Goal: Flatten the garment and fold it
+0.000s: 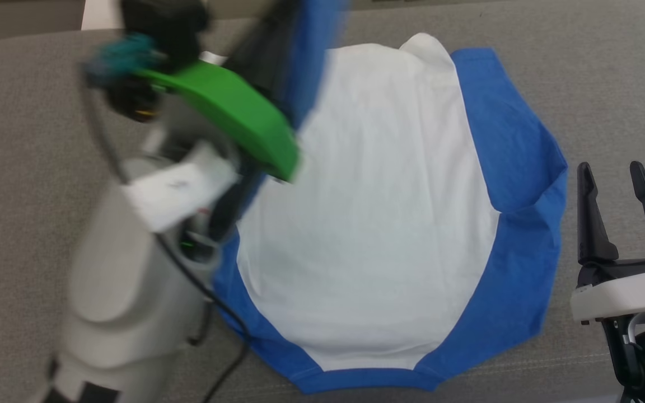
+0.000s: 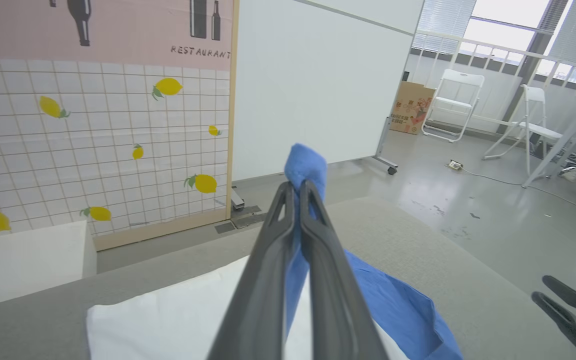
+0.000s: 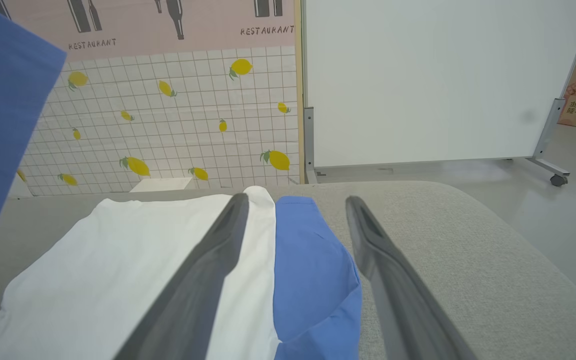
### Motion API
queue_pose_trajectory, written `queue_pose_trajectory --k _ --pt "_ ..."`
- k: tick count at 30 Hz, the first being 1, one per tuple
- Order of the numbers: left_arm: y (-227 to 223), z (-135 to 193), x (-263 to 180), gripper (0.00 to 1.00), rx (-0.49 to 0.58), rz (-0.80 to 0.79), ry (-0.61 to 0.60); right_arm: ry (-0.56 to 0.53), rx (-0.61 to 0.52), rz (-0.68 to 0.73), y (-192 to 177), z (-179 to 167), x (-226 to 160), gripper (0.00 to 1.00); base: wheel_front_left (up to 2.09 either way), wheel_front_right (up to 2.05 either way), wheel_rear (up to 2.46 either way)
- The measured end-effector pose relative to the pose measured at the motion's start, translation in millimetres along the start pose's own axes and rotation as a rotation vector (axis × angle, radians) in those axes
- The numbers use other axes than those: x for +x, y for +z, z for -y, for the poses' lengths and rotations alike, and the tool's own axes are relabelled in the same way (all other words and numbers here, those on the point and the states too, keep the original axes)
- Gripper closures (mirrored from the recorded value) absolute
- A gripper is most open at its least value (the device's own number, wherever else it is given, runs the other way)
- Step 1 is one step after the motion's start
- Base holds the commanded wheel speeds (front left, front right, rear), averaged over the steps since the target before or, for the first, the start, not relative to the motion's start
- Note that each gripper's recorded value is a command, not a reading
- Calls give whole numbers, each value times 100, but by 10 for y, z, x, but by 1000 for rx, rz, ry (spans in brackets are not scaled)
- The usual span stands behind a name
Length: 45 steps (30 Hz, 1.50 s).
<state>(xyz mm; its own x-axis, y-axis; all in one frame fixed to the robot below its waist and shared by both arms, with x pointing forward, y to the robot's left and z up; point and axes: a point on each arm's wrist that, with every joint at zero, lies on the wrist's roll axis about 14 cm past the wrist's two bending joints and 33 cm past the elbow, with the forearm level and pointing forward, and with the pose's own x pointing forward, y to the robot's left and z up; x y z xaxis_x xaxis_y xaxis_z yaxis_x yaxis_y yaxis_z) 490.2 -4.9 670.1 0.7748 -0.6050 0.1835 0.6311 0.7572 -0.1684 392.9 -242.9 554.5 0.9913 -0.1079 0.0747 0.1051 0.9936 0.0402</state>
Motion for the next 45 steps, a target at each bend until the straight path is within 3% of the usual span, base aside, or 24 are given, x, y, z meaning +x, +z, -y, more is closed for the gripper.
queue_pose_trajectory --k 3,7,12,18,24,28,29,30,31,35,39,42,45 --pt "-247 453 96 100 -62 -60 -96 -8 2 13 64 32 -43 0 0 0 0" --pt "-780 765 178 100 -96 -199 -156 -19 5 15 80 70 -86 0 0 0 0" --pt "-1506 886 180 100 -93 -395 -176 -39 16 -2 37 133 -150 0 0 0 0" --pt "-2169 1208 58 100 -63 -594 -281 -94 21 -26 -56 303 -259 0 0 0 0" --pt "-2902 1403 -322 100 44 -871 -403 -150 26 -49 -160 469 -366 0 0 0 0" --pt "-3160 1454 -515 100 77 -984 -467 -183 18 -69 -229 567 -411 0 0 0 0" --pt "-3181 1456 -521 75 71 -1001 -471 -188 17 -71 -242 582 -417 0 0 0 0" --pt "-3183 1467 -519 29 59 -1011 -475 -193 15 -75 -255 596 -421 0 0 0 0" --pt "-3163 1486 -509 0 45 -1009 -481 -195 15 -77 -263 603 -420 0 0 0 0" --pt "-2971 1544 -367 0 -43 -907 -463 -183 19 -77 -274 570 -382 0 0 0 0" --pt "-2498 1448 -11 0 -145 -650 -373 -164 16 -72 -261 522 -320 0 0 0 0" --pt "-2122 1225 196 0 -184 -450 -278 -148 8 -72 -253 479 -254 0 0 0 0" --pt "-1760 777 302 0 -178 -255 -145 -119 -8 -76 -248 397 -142 0 0 0 0"
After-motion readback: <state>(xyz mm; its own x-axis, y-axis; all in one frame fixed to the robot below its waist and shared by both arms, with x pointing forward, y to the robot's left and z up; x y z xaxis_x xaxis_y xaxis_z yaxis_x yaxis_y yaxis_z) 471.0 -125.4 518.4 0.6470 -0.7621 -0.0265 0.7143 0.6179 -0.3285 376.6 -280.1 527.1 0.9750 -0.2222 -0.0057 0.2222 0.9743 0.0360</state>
